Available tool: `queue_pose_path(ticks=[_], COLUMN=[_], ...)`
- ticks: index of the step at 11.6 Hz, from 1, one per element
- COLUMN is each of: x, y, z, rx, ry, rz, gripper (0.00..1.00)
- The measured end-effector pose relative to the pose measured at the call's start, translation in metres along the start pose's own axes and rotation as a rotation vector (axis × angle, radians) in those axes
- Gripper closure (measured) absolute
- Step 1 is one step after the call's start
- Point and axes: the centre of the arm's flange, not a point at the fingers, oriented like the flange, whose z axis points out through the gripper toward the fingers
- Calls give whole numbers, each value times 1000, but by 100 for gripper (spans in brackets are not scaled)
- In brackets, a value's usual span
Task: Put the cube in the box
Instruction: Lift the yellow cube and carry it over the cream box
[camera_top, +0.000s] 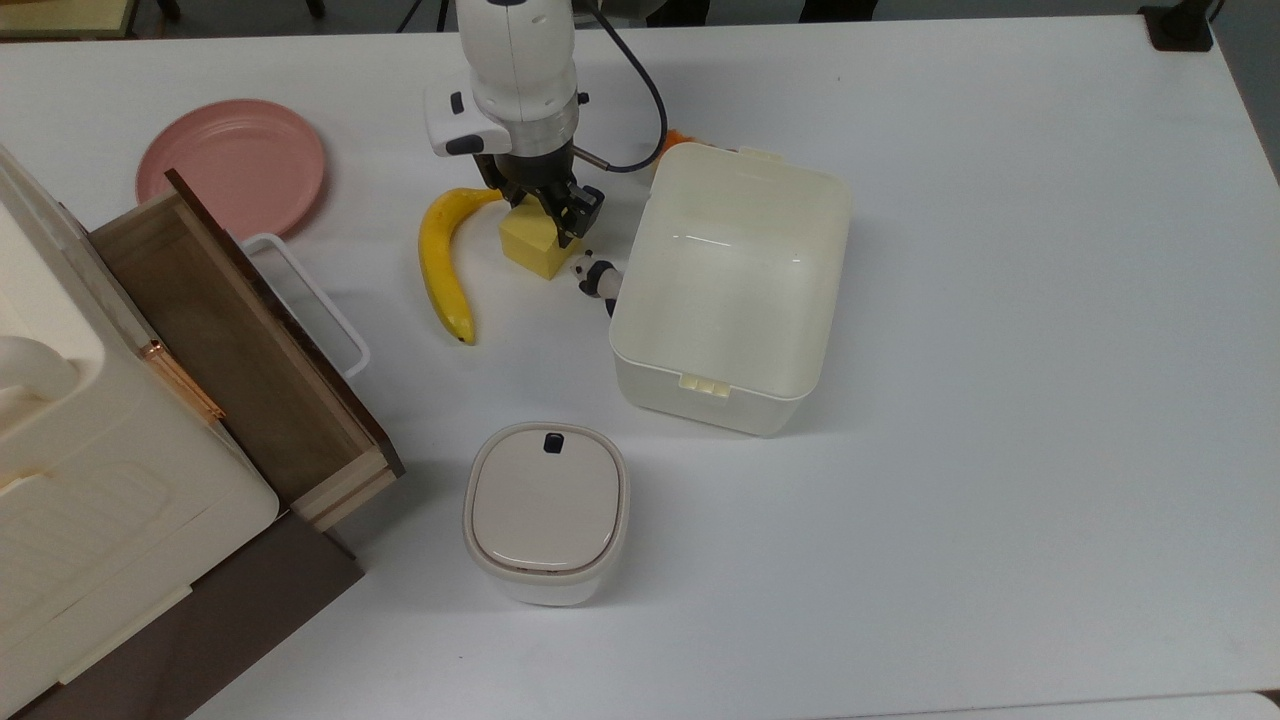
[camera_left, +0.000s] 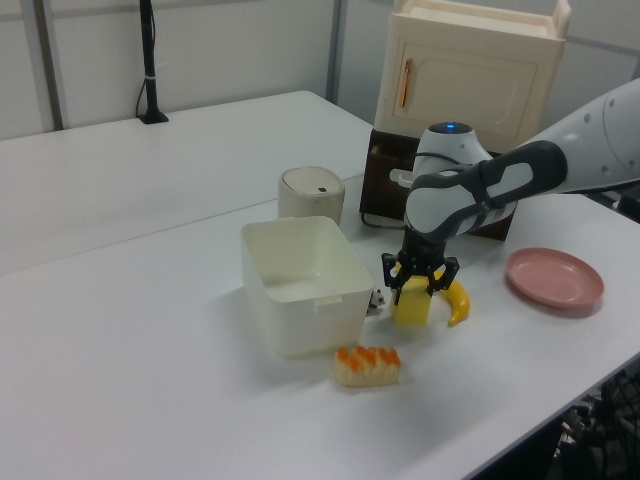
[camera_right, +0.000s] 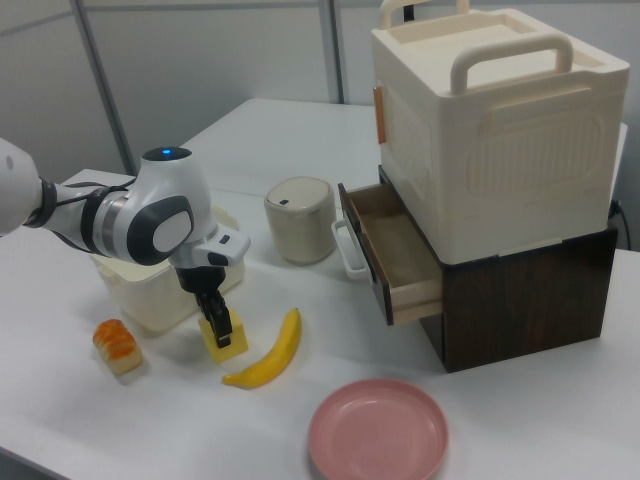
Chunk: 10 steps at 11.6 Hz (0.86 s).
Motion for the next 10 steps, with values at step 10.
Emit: queue_pose_path(ticks=[10], x=[-3], y=[-42], z=[-176], rx=[158], ry=[254], rz=[-86], gripper=[43])
